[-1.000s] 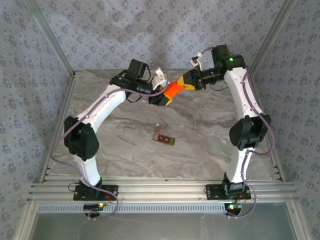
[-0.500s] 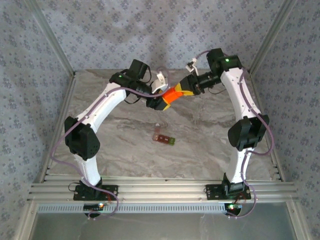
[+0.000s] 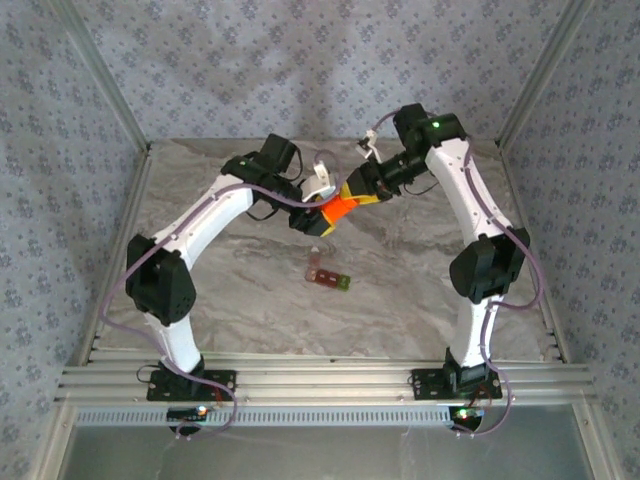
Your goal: Sort the pills into containers
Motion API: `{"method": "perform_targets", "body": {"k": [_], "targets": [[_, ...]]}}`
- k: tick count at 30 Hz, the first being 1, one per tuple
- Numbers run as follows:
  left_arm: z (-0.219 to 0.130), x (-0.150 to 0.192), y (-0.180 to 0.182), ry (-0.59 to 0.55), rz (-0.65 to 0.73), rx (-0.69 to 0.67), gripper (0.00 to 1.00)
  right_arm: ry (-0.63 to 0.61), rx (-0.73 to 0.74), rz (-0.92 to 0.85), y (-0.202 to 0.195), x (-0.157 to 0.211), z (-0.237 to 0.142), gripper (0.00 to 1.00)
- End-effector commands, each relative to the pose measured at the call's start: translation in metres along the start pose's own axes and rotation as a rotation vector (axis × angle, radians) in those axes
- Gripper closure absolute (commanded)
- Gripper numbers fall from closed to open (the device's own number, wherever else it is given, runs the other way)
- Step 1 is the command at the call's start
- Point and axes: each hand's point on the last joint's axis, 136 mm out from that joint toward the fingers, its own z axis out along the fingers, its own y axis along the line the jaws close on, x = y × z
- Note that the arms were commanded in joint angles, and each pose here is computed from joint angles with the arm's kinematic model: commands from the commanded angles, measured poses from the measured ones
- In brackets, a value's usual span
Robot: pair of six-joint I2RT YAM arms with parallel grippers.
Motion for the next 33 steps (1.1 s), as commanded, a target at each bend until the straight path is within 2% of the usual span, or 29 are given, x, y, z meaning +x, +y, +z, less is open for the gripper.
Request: {"method": "perform_targets", "body": {"k": [1,9,23,29,33], "targets": [[-0.008,-0.057,-0.015,-0.168,0.19,-0.029,1.0,0.004,-0.118,0.023,0.032,-0.006,0.022,0.72],[-0.012,-0.06,-0.008,-0.185,0.184,-0.049,1.0,-0.03,-0.116,0.092,0.034,-0.013,0.017,0.62],[-0.025,-0.065,0.003,-0.231,0.157,-0.064,1.0,-0.27,-0.218,0.049,0.06,-0.05,-0.044,0.22],[-0.03,-0.069,0.008,-0.27,0.142,-0.077,1.0,-0.416,-0.291,0.071,0.058,-0.061,-0.082,0.18],[-0.036,-0.076,0.013,-0.319,0.126,-0.093,1.0,-0.476,-0.264,0.111,0.044,-0.059,-0.098,0.17]]}}
